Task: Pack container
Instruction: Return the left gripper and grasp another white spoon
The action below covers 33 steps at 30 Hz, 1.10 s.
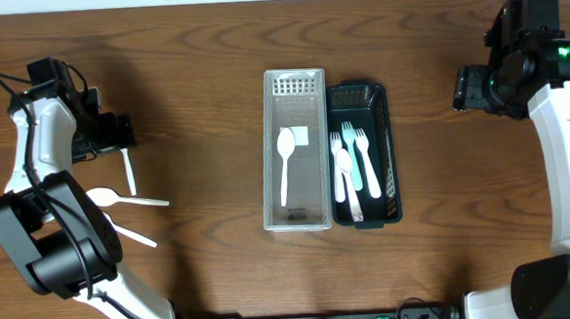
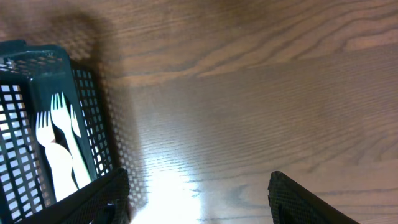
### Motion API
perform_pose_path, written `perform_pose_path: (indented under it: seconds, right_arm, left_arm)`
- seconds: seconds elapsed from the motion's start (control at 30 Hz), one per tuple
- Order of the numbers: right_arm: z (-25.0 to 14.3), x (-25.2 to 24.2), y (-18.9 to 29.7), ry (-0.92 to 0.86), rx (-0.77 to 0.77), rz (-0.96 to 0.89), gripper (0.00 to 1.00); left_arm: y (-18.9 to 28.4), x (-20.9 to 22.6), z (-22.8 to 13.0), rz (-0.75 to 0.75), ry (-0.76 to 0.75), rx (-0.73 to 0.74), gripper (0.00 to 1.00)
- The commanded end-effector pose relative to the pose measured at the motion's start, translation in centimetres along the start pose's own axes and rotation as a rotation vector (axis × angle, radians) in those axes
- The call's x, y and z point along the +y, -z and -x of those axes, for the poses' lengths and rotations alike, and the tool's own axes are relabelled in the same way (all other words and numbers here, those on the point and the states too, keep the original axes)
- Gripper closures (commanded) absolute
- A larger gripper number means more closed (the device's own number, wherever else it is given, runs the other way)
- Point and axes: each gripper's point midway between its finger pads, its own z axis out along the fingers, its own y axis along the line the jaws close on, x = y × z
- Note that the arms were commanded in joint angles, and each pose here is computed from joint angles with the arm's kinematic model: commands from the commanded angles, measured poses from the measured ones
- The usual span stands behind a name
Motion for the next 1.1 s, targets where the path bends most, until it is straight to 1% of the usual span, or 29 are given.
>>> perform_pose_path:
  seconds: [0.0, 0.23, 0.43, 0.8, 1.07]
  right_arm:
    - [0.0, -1.0, -0.1, -0.011, 0.004, -0.018, 0.25]
    - [0.0, -1.0, -0.1, -0.012, 0.004, -0.018, 0.25]
    - [-0.3, -1.1, -0.1, -0.011, 0.016, -0.02, 0.26]
    - [-0.3, -1.1, -0.1, -0.011, 0.017, -0.02, 0.26]
    - [-0.3, -1.1, -0.1, -0.01, 0.016, -0.02, 0.26]
  left_arm:
    - [-2.0, -0.3, -0.4, -0.014, 0.023, 0.037, 0.02]
    - [-3.1, -1.2, 0.4, -0.016, -0.022, 0.021, 0.02]
    - [-3.6, -1.1, 1.1, -0.014, -0.022, 0.0, 0.02]
    - [-6.0, -1.3, -0.8, -0.021, -0.012, 0.096, 0.02]
    - [-6.5, -1.3, -1.4, -0.021, -0.009, 0.127, 0.02]
